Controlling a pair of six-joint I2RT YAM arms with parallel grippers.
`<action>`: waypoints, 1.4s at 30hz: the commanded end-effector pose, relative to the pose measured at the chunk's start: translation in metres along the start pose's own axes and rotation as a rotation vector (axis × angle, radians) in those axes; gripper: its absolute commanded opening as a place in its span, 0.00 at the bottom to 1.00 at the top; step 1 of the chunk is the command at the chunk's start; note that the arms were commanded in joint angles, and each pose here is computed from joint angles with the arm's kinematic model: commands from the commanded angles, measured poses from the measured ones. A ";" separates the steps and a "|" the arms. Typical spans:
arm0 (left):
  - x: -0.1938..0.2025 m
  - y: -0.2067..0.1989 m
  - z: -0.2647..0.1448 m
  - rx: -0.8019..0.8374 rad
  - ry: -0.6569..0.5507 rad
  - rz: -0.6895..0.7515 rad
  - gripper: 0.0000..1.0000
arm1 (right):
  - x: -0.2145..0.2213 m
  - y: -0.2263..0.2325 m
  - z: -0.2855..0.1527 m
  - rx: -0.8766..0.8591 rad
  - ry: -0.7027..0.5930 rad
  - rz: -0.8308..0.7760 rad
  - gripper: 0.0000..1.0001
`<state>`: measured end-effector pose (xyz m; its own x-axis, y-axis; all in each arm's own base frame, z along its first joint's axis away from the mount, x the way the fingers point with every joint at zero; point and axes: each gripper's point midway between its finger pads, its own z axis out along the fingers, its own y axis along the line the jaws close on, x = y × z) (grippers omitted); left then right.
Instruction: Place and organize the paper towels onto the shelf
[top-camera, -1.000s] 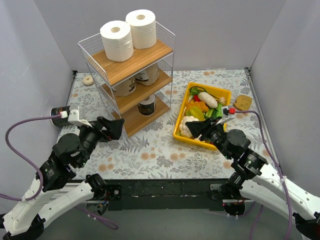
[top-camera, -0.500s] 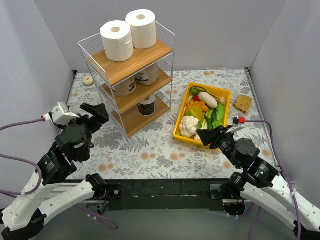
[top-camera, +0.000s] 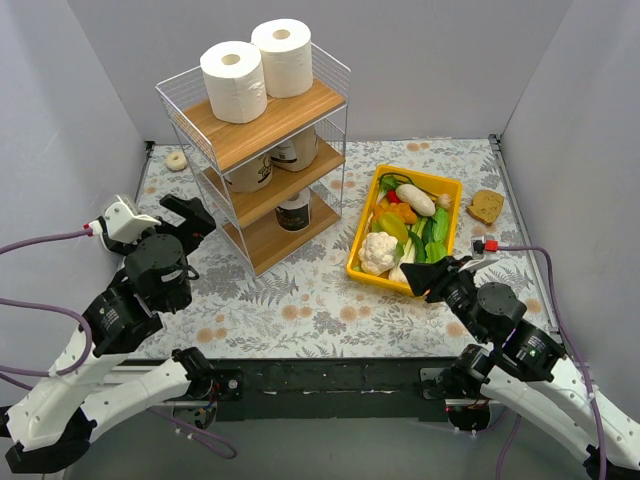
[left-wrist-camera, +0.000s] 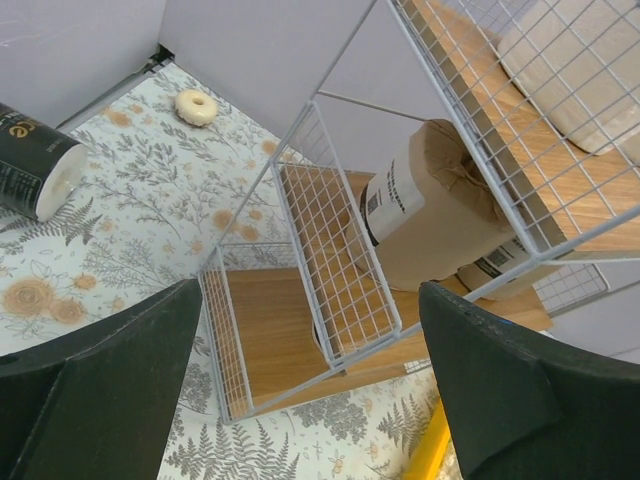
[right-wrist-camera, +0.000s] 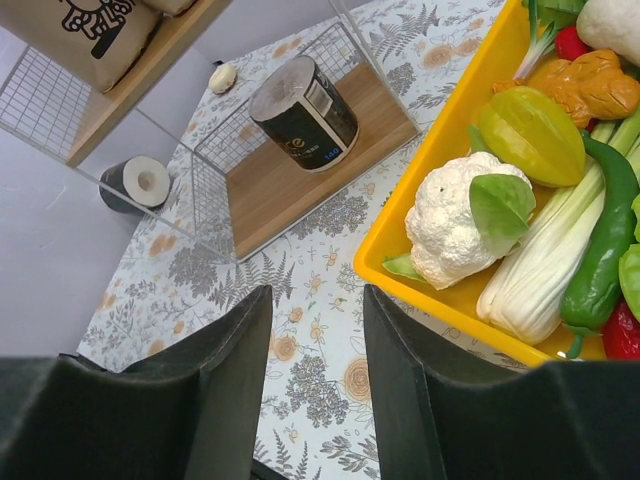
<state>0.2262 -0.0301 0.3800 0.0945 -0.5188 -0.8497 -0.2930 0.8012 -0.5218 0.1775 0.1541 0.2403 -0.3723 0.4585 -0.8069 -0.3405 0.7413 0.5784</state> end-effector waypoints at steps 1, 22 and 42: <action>-0.007 0.010 0.001 -0.063 -0.035 0.007 0.91 | -0.020 0.005 -0.008 -0.006 -0.058 0.003 0.49; 0.047 0.085 0.059 -0.392 0.039 0.214 0.89 | -0.027 -0.001 -0.013 0.020 -0.073 -0.031 0.48; 0.099 0.240 0.145 -0.879 0.088 0.483 0.93 | -0.039 0.011 -0.036 -0.065 -0.077 -0.067 0.48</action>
<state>0.2989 0.1334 0.1620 -0.2569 -0.3083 -0.9159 -0.8749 0.4768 0.0848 0.1659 0.1336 0.2482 -0.3358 0.4181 -0.8441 -0.3596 0.7713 0.5251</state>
